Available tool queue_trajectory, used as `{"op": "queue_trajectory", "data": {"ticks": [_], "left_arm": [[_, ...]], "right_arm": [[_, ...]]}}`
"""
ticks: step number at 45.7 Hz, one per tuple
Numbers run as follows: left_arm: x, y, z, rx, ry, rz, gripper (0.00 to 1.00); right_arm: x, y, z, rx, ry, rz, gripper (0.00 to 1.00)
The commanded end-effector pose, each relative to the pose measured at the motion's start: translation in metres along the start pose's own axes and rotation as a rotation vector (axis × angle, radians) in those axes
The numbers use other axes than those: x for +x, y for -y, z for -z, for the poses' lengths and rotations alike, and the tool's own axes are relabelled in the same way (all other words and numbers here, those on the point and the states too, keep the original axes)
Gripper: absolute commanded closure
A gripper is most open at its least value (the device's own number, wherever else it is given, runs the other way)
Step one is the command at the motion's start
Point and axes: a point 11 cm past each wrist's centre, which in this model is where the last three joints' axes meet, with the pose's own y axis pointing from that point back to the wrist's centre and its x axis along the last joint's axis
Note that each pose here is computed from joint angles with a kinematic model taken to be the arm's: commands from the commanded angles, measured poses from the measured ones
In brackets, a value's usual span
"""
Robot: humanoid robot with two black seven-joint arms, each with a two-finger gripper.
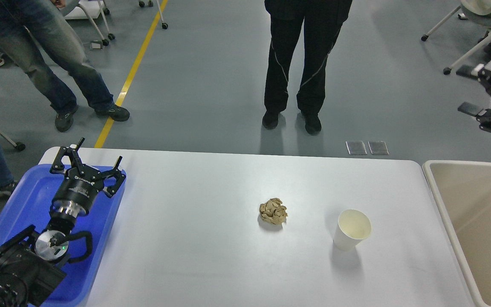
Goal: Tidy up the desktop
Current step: 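Raise the right gripper up and away from the bin, then lower the right gripper toward the white paper cup and close on its rim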
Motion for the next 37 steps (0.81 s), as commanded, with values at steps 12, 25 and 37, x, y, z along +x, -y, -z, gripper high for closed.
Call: {"op": "queue_trajectory", "data": {"ticks": [12, 25, 37], "left_arm": [[0.0, 0.0, 0.0, 0.0, 0.0, 0.0, 0.0], [0.0, 0.0, 0.0, 0.0, 0.0, 0.0, 0.0], [0.0, 0.0, 0.0, 0.0, 0.0, 0.0, 0.0]], "right_arm": [[-0.081, -0.001, -0.012, -0.234, -0.619, 0.513, 0.0], [-0.131, 0.024, -0.014, -0.216, -0.738, 0.699, 0.0], [-0.147, 0.046, -0.026, -0.233, -0.745, 0.734, 0.0]]}}
